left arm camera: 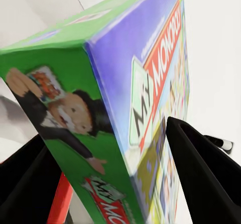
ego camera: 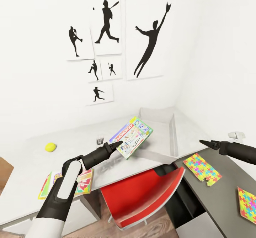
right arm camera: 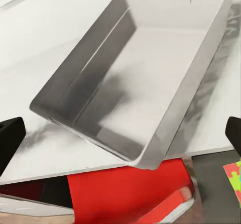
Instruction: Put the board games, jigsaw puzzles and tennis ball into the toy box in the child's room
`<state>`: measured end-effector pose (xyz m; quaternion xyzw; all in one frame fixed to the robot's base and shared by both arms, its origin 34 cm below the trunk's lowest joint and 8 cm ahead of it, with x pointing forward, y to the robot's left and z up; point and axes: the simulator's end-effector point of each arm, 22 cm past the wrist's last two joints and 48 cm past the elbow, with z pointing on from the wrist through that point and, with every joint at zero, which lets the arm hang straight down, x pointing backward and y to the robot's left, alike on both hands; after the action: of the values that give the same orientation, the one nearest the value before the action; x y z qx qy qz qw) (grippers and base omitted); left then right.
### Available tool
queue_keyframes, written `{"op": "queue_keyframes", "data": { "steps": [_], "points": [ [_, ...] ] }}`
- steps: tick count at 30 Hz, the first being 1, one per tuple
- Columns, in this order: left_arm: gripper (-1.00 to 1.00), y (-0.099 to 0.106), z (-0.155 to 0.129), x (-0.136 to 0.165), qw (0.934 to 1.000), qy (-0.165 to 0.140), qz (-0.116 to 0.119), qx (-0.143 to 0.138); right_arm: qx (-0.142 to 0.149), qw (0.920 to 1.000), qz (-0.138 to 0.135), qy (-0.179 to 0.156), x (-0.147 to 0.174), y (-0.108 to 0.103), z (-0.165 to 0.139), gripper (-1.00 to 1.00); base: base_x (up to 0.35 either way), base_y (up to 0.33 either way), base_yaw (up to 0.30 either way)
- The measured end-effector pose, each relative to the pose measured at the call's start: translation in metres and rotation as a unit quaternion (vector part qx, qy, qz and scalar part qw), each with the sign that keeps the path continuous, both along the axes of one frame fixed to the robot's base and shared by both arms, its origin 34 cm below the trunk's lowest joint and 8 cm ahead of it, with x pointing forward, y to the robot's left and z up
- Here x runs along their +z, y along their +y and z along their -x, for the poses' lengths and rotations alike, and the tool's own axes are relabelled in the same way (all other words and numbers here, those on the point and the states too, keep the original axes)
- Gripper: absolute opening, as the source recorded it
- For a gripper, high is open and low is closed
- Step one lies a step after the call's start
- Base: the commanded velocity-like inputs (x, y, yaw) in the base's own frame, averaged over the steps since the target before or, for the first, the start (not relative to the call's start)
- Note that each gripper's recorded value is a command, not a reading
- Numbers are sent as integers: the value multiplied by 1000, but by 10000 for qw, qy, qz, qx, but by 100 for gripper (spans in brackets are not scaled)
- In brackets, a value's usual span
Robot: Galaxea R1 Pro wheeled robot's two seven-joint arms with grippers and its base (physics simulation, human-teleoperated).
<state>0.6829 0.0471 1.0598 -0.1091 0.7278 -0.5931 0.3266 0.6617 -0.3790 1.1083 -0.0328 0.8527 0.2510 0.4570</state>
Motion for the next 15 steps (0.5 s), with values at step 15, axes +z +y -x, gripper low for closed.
{"op": "queue_keyframes", "data": {
  "steps": [15],
  "points": [
    [-100, -1, 0, 2, 10000, -17, 22, -5, -4, 10000, -2, -2, 0, 0, 0, 100, 115, 0, 77]
  ]
}}
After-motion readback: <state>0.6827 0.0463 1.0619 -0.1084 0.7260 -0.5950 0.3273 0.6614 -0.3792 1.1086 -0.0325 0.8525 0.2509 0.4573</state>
